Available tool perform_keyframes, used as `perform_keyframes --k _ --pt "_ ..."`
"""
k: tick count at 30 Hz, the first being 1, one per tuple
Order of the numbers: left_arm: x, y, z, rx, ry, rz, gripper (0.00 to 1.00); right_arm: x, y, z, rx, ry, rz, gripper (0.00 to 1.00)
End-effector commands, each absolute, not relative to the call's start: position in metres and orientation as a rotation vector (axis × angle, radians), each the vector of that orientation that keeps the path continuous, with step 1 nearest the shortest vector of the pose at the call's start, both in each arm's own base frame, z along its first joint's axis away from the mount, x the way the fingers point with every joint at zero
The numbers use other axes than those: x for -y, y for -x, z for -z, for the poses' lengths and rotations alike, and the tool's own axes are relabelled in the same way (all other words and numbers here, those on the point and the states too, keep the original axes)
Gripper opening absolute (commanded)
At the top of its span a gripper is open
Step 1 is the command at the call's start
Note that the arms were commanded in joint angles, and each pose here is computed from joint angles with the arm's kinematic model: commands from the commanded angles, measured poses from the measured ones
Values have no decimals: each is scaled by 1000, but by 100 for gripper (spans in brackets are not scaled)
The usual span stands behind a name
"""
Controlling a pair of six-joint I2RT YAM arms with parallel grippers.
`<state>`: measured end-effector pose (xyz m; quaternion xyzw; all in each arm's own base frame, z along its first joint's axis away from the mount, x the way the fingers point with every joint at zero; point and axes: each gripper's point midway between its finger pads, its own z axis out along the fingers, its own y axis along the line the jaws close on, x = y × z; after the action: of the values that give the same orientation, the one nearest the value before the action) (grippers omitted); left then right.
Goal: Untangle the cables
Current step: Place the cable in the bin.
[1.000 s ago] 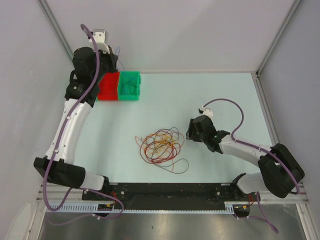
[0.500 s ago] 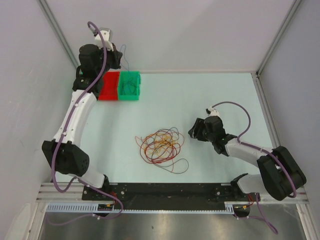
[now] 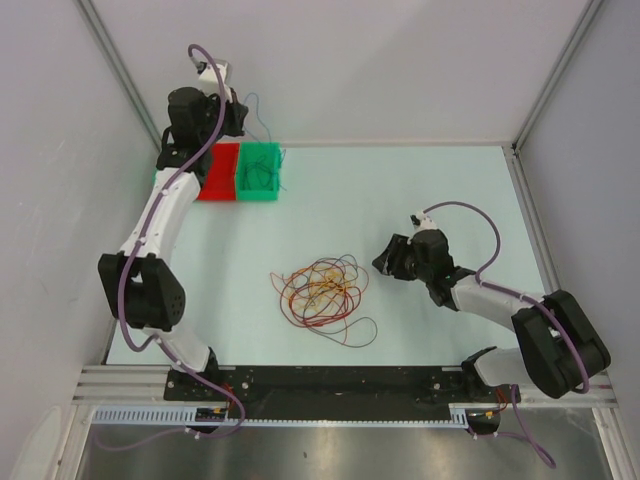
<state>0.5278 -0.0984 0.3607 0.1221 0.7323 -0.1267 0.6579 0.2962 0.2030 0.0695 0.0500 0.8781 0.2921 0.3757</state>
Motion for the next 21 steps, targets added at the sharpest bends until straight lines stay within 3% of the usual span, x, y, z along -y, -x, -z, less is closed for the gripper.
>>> perform_keyframes --k 1,21 --pt "97 -534 -404 -1528 -309 264 0 -206 -300 -74 -2216 -116 -784 54" --pt "80 -585 -370 -1552 -317 259 0 -205 -302 -72 -2221 -124 -808 52"
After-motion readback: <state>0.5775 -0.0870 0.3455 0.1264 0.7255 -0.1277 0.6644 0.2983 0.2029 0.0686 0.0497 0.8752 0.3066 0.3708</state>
